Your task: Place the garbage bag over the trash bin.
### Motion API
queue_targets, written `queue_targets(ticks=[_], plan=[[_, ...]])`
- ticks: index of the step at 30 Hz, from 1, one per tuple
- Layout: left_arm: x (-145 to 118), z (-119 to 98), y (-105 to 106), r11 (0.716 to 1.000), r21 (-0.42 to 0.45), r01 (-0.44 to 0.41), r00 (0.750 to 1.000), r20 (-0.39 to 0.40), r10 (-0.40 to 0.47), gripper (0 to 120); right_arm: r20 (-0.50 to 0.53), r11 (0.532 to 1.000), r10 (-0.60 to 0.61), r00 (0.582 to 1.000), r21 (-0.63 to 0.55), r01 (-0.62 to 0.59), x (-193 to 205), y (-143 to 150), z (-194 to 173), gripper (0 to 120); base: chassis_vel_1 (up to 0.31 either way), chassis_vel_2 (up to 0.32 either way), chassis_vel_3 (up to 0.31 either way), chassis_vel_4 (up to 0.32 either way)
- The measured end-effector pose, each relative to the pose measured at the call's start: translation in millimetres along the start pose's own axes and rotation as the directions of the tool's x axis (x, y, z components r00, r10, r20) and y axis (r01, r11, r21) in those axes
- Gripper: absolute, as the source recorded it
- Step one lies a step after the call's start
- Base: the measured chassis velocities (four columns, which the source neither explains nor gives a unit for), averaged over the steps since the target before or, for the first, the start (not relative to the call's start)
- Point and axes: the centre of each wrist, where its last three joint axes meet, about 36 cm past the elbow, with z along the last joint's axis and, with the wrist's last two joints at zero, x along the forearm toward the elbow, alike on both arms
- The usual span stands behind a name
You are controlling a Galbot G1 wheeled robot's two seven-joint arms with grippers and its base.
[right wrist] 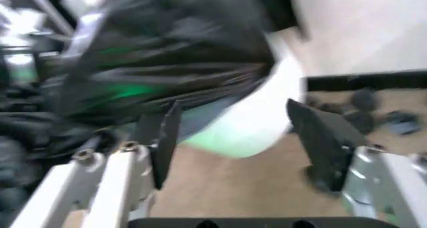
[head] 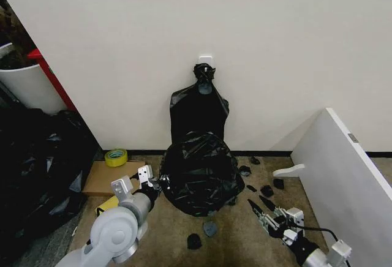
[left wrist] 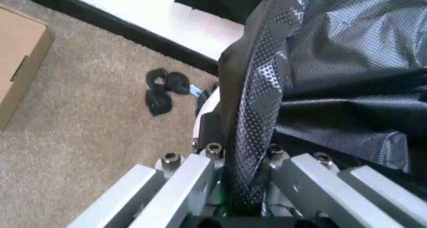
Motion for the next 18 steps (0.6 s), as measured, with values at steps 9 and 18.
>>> queue_targets(ticks=[9,18], plan=[[2.6,-0.2,-0.8,1.000,0.004,0.000,1.000,0.000,0.000,0,-0.008,0.988,-0.113,0.994,0.108,0.114,3.2,19.6,30.4,94,0.000,0.000,0.000,0.000],[3.7,4.6,-5.4,1.000,0.007,-0.007,1.000,-0.020,0.007,0,-0.027,0.946,-0.225,0.974,0.232,0.225,-24.6,43.9,51.0,100,0.000,0.000,0.000,0.000]])
